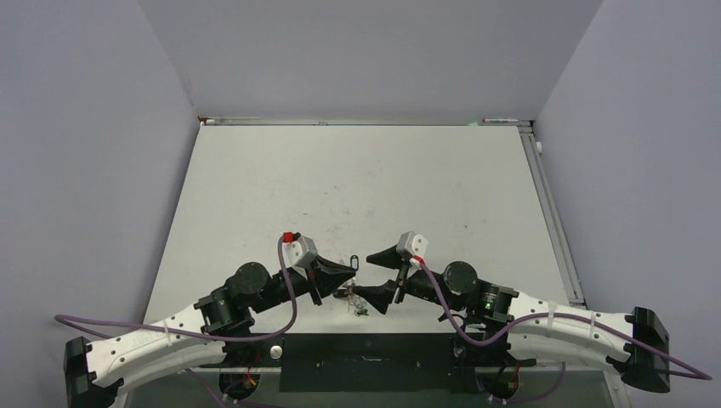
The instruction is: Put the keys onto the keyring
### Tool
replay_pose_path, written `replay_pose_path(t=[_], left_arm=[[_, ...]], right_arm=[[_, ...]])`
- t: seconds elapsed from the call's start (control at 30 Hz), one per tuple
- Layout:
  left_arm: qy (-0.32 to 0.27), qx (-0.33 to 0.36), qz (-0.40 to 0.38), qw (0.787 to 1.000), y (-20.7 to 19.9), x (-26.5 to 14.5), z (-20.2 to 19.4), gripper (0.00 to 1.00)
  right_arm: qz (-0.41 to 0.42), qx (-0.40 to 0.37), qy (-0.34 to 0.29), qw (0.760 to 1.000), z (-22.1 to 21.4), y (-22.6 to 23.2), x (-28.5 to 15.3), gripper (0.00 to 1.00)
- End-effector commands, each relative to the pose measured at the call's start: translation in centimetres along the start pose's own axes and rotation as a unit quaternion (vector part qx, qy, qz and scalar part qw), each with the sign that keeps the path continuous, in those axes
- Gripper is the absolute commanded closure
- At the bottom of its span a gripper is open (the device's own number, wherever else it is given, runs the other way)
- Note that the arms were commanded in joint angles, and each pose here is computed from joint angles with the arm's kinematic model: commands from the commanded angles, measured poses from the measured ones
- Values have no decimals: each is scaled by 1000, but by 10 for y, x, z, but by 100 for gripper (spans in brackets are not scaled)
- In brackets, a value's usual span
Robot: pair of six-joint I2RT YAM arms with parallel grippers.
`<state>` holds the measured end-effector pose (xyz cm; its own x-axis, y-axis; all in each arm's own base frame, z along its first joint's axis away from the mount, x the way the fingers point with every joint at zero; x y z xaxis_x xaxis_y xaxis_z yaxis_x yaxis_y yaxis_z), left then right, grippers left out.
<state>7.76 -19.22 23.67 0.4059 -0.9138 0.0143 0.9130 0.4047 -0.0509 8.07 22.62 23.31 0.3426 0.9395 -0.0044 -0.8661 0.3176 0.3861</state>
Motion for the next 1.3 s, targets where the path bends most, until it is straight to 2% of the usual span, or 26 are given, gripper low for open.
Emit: replay_pose_path(t=[0.0, 0.2, 0.53, 0.63, 0.7, 0.8, 0.93, 1.17, 1.27], left_arm=[[-60, -12, 8, 998, 0, 4, 23, 100], [-58, -19, 8, 998, -1, 9, 22, 100], [-54, -31, 24, 998, 1, 14, 21, 100], [-53, -37, 38, 997, 4, 16, 20, 100], [-49, -41, 47, 997, 5, 18, 17, 100], [-48, -48, 60, 996, 7, 22, 14, 100], [-47, -59, 64, 995, 7, 28, 10, 100], [-48, -67, 65, 994, 7, 35, 10, 100], [-48, -69, 62, 995, 7, 37, 9, 100]], right_arm=[[-2, 12, -35, 999, 6, -1, 9, 24], [-29, 12, -33, 999, 0, -8, 19, 25], [-89, 18, -18, 996, -8, -21, 33, 46], [-91, 24, -18, 995, -6, -20, 33, 45], [-93, 33, -20, 995, -6, -19, 32, 38], [-98, 46, -18, 994, -9, -19, 32, 33], [-108, 49, -11, 993, -17, -20, 32, 32], [-137, 50, -14, 989, -23, -26, 30, 40], [-147, 47, -18, 988, -24, -29, 28, 48]])
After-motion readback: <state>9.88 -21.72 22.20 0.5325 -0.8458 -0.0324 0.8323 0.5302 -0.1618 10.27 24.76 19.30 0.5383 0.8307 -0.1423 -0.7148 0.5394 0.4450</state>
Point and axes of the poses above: each gripper's point midway between its finger pads, its own x axis out along the fingers, its own y axis along the line the jaws close on, z = x × y, the point moved 9 cm from there along -x, back along the fingers, and after that the axes turned 14 degrees about x, right-handed, at the moved point
